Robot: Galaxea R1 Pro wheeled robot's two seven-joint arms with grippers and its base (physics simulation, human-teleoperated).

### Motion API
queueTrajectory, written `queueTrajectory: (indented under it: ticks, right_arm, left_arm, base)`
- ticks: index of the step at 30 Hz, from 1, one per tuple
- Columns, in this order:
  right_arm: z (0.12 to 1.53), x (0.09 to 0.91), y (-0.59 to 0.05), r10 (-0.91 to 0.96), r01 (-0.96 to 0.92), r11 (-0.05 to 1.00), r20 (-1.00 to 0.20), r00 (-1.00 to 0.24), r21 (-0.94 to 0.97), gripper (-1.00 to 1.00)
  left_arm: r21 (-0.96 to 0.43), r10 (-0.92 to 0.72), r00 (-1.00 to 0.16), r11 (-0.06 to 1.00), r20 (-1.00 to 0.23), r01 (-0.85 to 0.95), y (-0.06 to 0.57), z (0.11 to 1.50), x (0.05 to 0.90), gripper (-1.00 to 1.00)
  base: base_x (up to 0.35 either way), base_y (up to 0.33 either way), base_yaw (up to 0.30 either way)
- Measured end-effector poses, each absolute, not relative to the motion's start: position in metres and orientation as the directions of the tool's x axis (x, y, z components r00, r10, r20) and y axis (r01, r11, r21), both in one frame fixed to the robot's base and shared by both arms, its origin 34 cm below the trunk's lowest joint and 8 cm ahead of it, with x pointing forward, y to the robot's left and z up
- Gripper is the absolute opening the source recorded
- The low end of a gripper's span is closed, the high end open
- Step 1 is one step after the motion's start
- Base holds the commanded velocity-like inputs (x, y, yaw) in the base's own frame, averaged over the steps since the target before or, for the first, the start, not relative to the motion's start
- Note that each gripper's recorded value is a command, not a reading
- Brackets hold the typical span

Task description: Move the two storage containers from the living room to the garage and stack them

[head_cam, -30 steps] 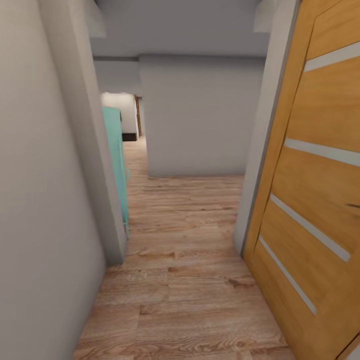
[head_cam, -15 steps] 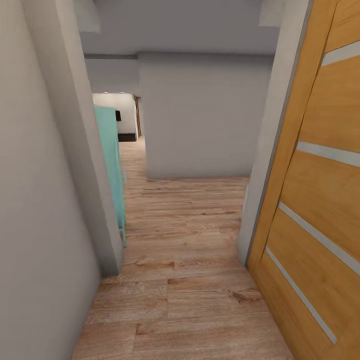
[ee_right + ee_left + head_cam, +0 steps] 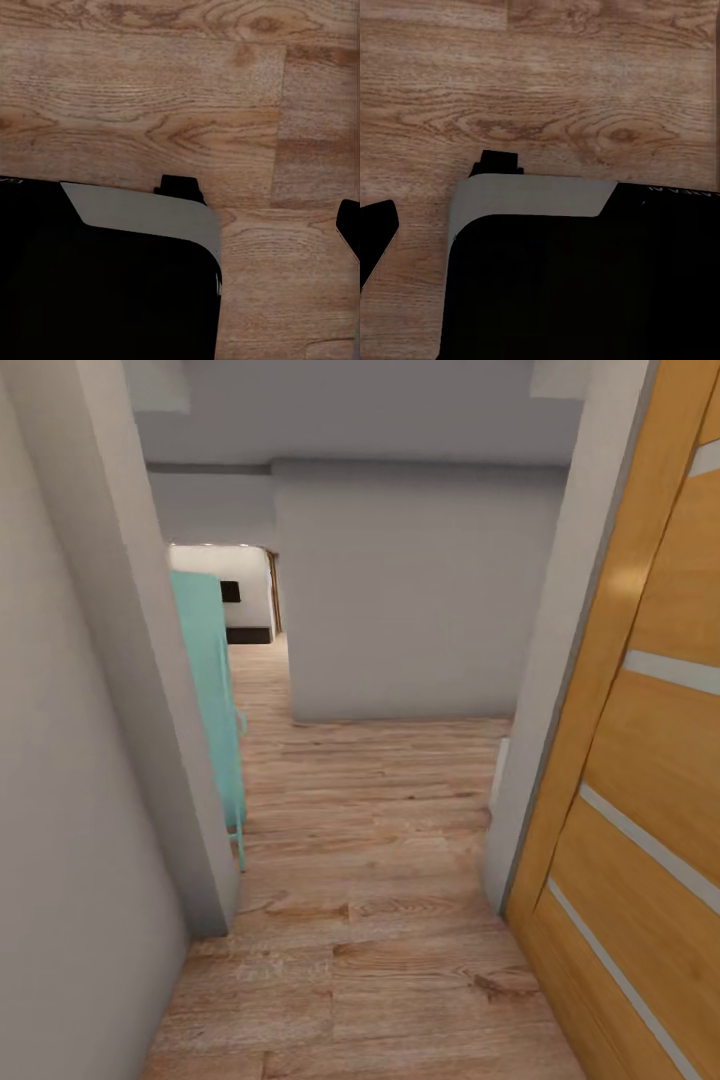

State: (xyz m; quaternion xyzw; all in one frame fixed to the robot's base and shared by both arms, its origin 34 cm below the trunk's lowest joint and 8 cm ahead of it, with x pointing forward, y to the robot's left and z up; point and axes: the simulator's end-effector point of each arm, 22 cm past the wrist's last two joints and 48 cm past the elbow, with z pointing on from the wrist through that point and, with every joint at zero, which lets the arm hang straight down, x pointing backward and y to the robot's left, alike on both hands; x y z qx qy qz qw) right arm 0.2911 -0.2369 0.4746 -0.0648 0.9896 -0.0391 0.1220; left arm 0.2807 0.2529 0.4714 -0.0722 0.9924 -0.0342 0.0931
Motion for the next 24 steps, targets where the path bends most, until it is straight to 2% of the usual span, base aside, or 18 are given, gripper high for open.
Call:
queueTrajectory:
  ticks: [24]
  right_arm:
    - [0.4745, 0.2906, -0.2371, -0.138, -0.119, 0.988, -0.236, -0.962, -0.093, 1.00]
  left_arm:
    - [-0.083, -0.151, -0.972, 0.987, -0.180, -0.138, 0.2522, 0.4714, 0.2809, 1.00]
  base:
    - [0.319, 0.000, 0.000]
